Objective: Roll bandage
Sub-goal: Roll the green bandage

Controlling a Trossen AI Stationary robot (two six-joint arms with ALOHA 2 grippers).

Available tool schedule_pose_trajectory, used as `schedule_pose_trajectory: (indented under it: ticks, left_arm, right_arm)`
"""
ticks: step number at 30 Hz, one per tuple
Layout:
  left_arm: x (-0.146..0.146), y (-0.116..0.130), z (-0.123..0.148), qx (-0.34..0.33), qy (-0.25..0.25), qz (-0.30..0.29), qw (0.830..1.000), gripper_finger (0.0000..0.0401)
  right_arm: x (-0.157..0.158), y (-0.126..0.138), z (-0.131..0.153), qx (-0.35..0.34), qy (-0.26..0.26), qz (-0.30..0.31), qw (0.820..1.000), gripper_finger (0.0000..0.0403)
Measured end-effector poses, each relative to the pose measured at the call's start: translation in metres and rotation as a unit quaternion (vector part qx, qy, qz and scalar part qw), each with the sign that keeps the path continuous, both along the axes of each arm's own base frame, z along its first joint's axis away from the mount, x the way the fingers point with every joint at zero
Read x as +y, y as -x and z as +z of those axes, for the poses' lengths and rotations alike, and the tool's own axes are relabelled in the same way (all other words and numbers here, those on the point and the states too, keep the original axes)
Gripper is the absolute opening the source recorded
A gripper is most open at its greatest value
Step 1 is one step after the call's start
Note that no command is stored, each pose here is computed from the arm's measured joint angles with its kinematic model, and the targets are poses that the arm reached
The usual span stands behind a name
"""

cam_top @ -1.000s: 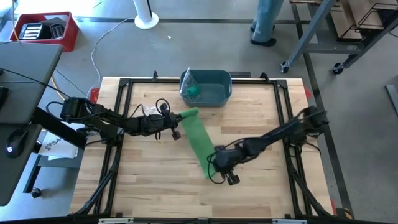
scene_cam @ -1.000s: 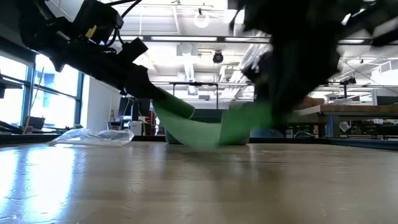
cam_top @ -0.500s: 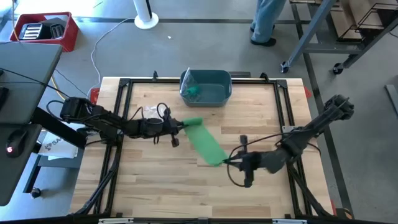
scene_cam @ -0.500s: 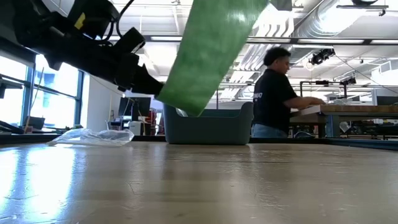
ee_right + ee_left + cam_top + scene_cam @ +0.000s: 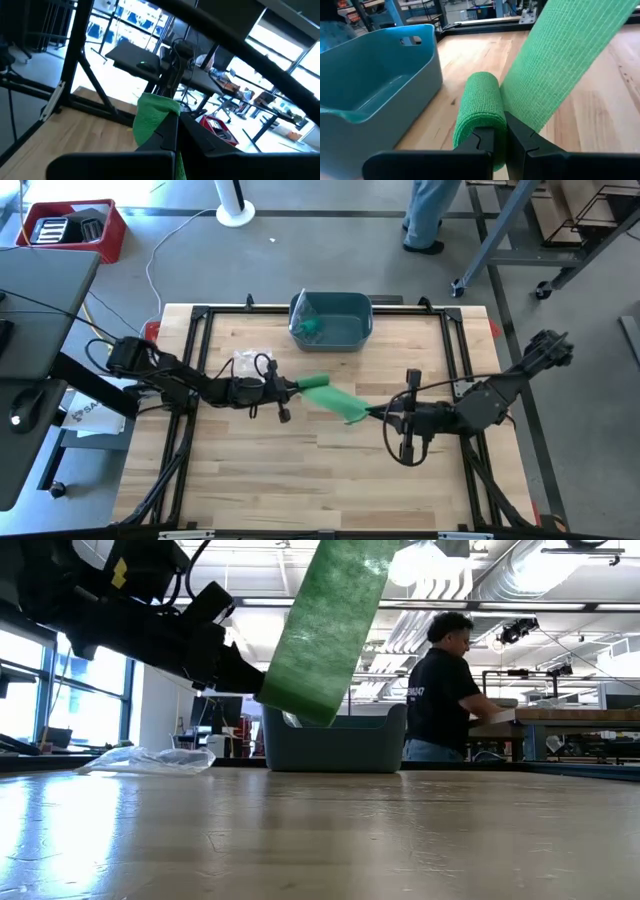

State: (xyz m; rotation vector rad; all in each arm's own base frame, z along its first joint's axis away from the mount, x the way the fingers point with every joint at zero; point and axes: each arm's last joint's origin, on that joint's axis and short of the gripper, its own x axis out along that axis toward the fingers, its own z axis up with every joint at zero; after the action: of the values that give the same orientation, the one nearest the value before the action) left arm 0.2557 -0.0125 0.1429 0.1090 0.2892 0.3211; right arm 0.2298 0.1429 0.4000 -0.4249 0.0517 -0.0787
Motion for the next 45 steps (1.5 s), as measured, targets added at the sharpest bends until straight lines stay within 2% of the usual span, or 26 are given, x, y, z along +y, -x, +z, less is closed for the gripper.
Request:
schedule_pose_trajectory:
  ticks: [9, 14, 18, 22, 25, 27, 32, 36, 40, 45]
  left_arm:
    - [-0.015, -0.023, 0.000, -0.041, 0.027, -0.081, 0.995, 0.0009]
    - [-0.022, -0.033, 0.012, -0.091, 0.031, -0.088, 0.991, 0.0010]
    - [-0.021, -0.034, 0.024, -0.137, 0.029, -0.084, 0.986, 0.0009]
    - [-0.015, -0.033, 0.032, -0.167, 0.030, -0.070, 0.983, 0.0009]
    - [-0.007, -0.033, 0.033, -0.175, 0.038, -0.048, 0.983, 0.0009]
    - [-0.003, -0.034, 0.033, -0.179, 0.048, -0.039, 0.982, 0.0009]
    - [-0.001, -0.034, 0.029, -0.161, 0.057, -0.041, 0.984, 0.0010]
    - [-0.008, -0.034, 0.026, -0.146, 0.064, -0.086, 0.983, 0.0010]
    - [-0.017, -0.034, 0.022, -0.124, 0.076, -0.123, 0.982, 0.0009]
    - [-0.028, -0.032, 0.018, -0.104, 0.099, -0.158, 0.977, 0.0009]
  right_arm:
    - [0.005, -0.009, 0.025, 0.011, 0.001, 0.005, 1.000, 0.0000]
    - [0.016, -0.016, 0.022, 0.046, 0.002, 0.094, 0.994, 0.0000]
    - [0.025, -0.020, 0.005, 0.105, -0.048, 0.165, 0.979, 0.0000]
    - [0.045, -0.026, -0.012, 0.158, -0.105, 0.227, 0.955, 0.0000]
    - [0.064, -0.031, -0.025, 0.185, -0.125, 0.287, 0.931, 0.0000]
    - [0.072, -0.035, -0.031, 0.186, -0.116, 0.303, 0.927, 0.0000]
    - [0.077, -0.036, -0.018, 0.095, -0.079, 0.250, 0.960, 0.0000]
    - [0.062, -0.032, 0.000, 0.034, -0.051, 0.175, 0.983, 0.0000]
    - [0.036, -0.025, 0.021, -0.008, -0.046, 0.097, 0.994, 0.0000]
    - [0.000, -0.020, 0.041, -0.039, -0.063, 0.032, 0.997, 0.0000]
